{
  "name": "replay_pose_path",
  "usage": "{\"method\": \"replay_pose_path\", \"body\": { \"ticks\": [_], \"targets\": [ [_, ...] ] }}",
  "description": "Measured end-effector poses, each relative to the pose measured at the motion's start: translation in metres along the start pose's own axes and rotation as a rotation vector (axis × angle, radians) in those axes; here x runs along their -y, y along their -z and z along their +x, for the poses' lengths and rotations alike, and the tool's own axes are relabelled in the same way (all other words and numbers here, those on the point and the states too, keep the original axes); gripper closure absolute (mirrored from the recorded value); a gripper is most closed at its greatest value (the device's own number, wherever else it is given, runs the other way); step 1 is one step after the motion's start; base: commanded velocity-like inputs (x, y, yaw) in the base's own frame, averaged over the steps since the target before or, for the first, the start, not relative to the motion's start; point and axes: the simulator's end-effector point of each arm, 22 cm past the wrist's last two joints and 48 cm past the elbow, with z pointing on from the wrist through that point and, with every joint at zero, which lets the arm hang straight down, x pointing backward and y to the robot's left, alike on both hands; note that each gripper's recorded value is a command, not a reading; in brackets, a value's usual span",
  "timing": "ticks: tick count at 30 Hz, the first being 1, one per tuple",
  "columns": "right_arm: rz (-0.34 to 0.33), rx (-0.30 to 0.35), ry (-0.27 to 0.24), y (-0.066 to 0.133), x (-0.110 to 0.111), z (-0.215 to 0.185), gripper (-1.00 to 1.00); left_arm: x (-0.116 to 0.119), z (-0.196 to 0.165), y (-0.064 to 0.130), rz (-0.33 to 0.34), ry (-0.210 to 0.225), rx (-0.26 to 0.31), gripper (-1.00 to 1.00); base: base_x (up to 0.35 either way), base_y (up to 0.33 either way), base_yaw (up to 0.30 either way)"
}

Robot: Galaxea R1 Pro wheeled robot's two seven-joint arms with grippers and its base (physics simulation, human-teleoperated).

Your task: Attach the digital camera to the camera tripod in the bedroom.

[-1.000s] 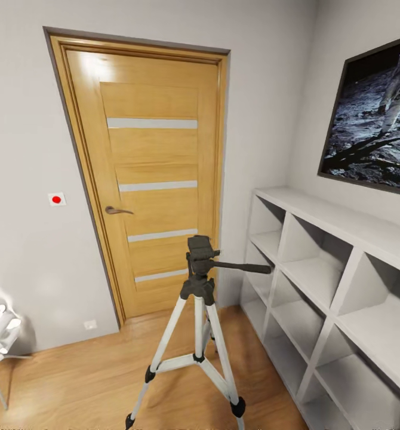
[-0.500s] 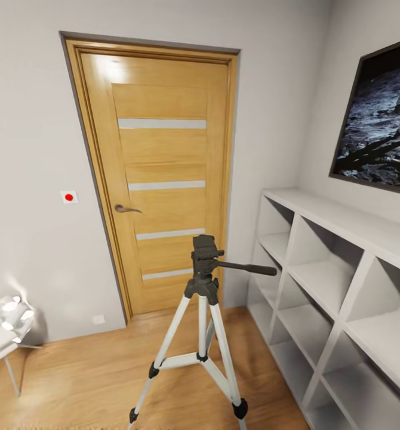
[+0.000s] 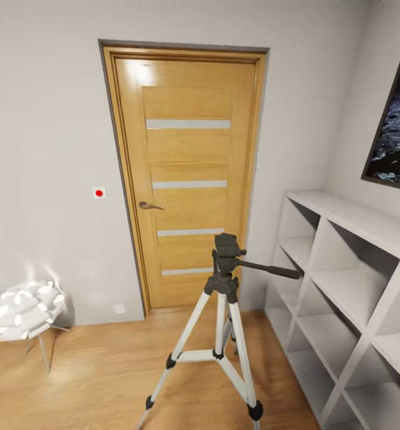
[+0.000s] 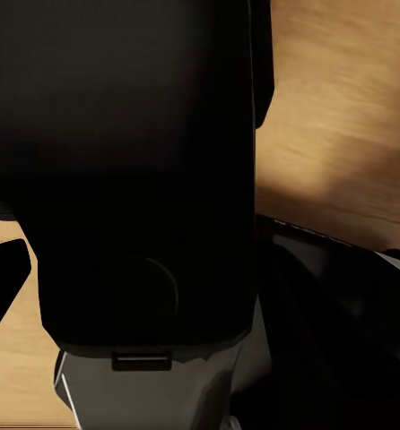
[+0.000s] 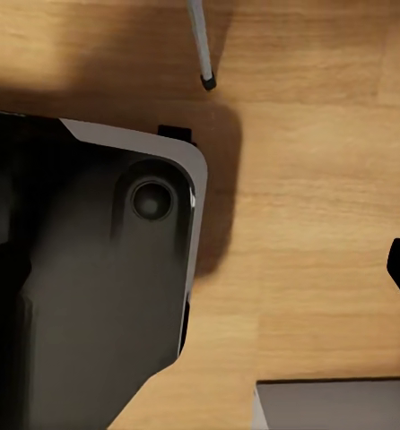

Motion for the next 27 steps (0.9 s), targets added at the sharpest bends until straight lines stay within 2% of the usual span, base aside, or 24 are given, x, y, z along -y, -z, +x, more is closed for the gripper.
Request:
{"method": "replay_pose_path", "body": {
  "ticks": [12, 27],
  "targets": [
    [-0.001, 0.006, 0.005, 0.0000, 0.0004, -0.0012, -1.00, 0.0031, 0.0011, -0.0001, 0.004, 0.000, -0.001, 1.00, -0.248, -0.108, 0.016],
    [0.000, -0.002, 0.006, -0.0001, 0.0001, 0.0012, -1.00, 0.0001, 0.0016, -0.0002, 0.000, 0.000, -0.003, 1.00, -0.020, -0.011, 0.000]
  ]
}}
